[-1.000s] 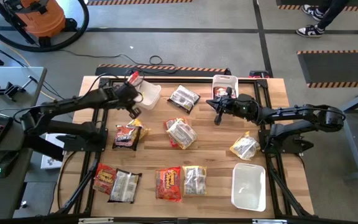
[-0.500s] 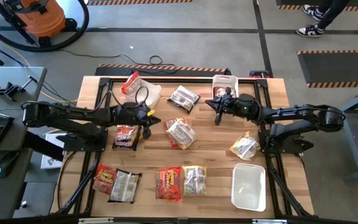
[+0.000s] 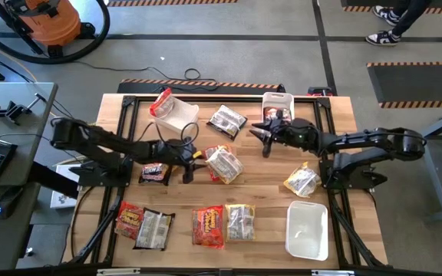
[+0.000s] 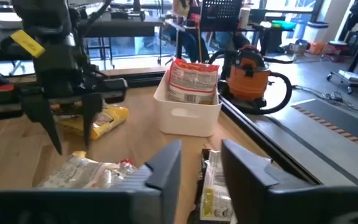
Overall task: Sort Maruchan noodles
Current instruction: Put the yellow noodle pack into the bottom white bin
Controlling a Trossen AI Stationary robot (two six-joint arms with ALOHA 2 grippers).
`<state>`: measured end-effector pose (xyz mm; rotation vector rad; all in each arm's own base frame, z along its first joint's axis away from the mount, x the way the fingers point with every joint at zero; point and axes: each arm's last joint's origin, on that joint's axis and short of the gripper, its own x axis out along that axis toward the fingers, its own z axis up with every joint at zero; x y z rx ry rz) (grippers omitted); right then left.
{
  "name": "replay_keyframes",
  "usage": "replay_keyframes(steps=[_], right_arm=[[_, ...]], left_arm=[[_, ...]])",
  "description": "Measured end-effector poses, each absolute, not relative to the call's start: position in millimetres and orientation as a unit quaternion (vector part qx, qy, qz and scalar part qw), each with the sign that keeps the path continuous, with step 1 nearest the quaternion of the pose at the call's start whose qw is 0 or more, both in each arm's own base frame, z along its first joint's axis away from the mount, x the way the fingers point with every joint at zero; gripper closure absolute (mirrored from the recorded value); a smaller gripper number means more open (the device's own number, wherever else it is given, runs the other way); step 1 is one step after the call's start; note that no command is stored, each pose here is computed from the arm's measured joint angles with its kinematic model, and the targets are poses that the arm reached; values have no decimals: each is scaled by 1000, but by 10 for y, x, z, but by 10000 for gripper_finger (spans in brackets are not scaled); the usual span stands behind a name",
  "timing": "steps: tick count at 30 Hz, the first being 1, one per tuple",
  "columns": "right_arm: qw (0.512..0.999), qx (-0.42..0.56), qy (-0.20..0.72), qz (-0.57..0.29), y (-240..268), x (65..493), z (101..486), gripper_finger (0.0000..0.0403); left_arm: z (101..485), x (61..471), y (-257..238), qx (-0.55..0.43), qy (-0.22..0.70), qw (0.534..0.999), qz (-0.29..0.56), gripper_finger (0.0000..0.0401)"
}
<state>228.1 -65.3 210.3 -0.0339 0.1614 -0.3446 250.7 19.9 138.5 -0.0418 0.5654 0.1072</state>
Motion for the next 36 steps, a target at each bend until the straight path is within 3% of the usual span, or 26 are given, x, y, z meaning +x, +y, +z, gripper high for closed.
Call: replay_keyframes(steps=[5,10,19,36], right_arm=[[979,-6,100,-180,-558,2370,2197,226],[978,9,110,-180,-444,2398,2198,200],[976,5,122,-182,-172,2421,2179,198],[928,11,290,-234,474,2655,2609,135]], left_arm=[[1316,2667,207,-10,287,957,41,234],[1204,2851,211,6,308,951,17,250],[1207,3042,177,-28,294,953,-66,391],[1572,3209,388,-240,125,962,-28,400]])
